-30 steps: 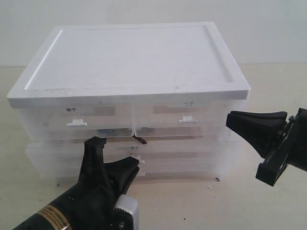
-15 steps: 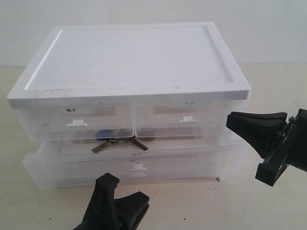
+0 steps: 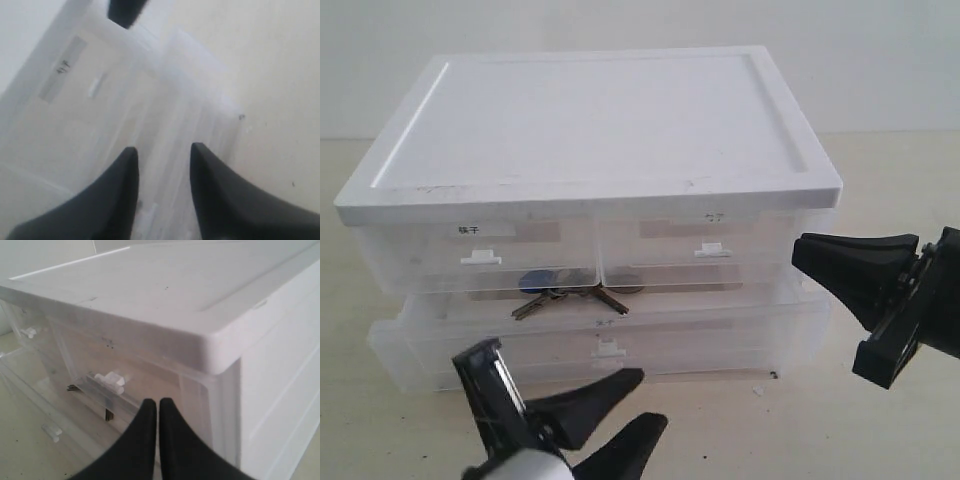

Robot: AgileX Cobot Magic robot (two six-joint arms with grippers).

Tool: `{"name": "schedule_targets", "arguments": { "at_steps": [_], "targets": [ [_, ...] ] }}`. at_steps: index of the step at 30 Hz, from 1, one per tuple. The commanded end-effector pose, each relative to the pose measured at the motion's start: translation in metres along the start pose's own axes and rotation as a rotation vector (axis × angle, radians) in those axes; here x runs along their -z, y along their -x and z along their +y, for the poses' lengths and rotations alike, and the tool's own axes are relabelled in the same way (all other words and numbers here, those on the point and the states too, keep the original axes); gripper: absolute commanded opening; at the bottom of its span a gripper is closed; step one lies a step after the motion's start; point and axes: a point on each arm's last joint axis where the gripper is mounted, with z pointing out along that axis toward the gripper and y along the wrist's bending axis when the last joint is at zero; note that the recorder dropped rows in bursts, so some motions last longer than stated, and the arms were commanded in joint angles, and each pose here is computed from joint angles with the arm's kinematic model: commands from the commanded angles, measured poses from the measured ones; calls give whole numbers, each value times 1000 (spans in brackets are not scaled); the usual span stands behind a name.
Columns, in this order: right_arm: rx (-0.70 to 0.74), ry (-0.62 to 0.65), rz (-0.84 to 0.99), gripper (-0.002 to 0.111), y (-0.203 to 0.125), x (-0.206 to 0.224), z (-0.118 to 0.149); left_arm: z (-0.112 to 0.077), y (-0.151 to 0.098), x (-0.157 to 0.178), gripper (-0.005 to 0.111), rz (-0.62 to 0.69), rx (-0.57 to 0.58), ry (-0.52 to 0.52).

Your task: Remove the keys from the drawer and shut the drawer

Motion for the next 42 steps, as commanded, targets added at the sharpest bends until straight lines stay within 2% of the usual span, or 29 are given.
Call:
{"name": "schedule_targets", "arguments": {
  "at_steps": [1,5,8,9,11,15,20,22,26,29,39,42],
  "targets": [
    [11,1,0,0,1,0,-1,18,21,5,34,1,217,-34],
    [11,1,0,0,1,0,-1,32,37,5,34,52,294,-239],
    [11,1,0,0,1,0,-1,44,47,6,34,106,343,-459],
    [11,1,0,0,1,0,-1,53,48,4,34,121,373,-480],
    [11,0,2,0,0,0,-1,69,46,-3,34,144,426,-459],
    [14,4,8,0,0,0,0,92,32,-18,35,181,377,-399],
    [14,4,8,0,0,0,0,102,16,-34,45,243,377,-382],
    [14,6,5,0,0,0,0,102,11,-40,48,268,369,-376],
    [13,4,3,0,0,0,0,95,3,-47,50,276,205,-416],
    [13,4,3,0,0,0,0,90,-2,-51,50,288,146,-436],
    [13,9,6,0,0,0,0,87,-13,-60,49,347,117,-383],
    [13,9,6,0,0,0,0,86,-13,-60,41,348,122,-386]
  ]
}}
